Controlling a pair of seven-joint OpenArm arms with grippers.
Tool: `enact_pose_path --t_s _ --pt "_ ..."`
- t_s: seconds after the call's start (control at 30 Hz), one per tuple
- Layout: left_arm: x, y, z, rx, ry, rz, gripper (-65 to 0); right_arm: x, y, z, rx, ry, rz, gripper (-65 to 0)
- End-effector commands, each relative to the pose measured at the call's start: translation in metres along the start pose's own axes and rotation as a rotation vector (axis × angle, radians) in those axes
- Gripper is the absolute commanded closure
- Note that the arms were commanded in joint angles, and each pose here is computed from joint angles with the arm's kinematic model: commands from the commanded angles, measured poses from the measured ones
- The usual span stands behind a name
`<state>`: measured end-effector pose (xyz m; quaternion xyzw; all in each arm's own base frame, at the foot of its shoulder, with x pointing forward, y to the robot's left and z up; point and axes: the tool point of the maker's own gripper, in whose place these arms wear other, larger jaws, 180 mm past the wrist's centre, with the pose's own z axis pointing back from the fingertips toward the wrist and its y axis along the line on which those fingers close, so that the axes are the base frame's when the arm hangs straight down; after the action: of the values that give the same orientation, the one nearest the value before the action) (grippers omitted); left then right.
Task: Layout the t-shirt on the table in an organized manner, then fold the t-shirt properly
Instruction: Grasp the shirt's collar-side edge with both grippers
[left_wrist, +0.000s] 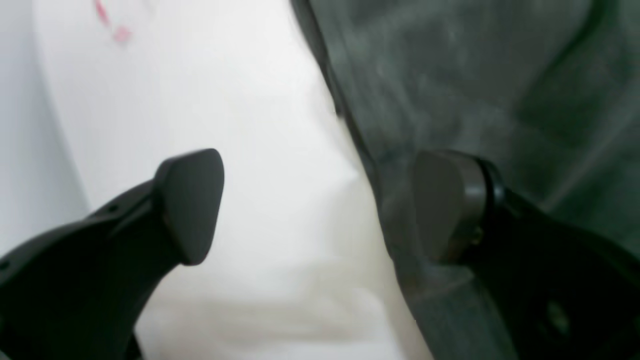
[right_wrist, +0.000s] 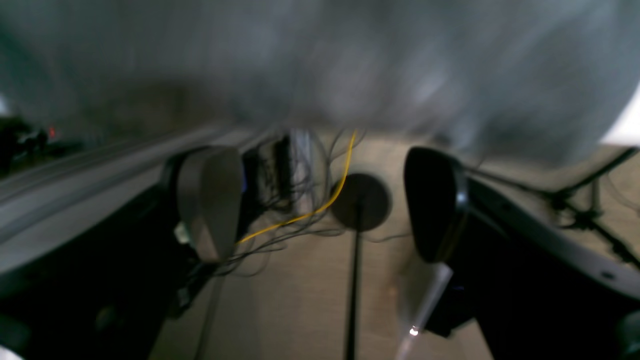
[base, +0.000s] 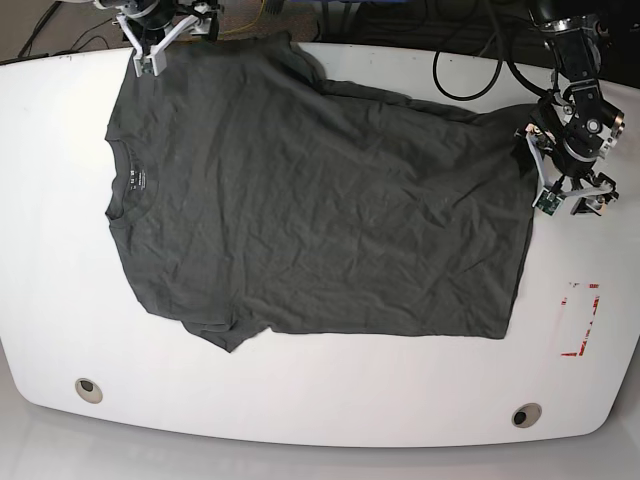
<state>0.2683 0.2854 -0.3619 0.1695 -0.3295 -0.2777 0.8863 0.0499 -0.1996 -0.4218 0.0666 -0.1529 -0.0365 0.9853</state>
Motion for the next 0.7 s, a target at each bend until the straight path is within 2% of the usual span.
enact_pose_path --t_s 0.0,0.23,0.43,0.67 --pt "0.001 0.017 0.012 0.056 -0.004 -0.018 -56.6 0.018 -0.017 0.008 -0.039 -0.049 0.033 -48.5" --pt "0.008 0.04 0.033 0.139 -0.042 -0.007 -56.3 0.066 -0.048 0.017 -0.114 -0.154 0.07 -48.6" --pt "0.022 0.033 0.035 0.094 -0.121 0.049 -56.2 0.095 -0.057 0.022 -0.14 -0.205 0.106 -48.6" --pt "0.027 0.029 0.034 0.078 -0.141 0.057 -56.2 0.109 -0.059 0.022 -0.143 -0.233 0.114 -48.8"
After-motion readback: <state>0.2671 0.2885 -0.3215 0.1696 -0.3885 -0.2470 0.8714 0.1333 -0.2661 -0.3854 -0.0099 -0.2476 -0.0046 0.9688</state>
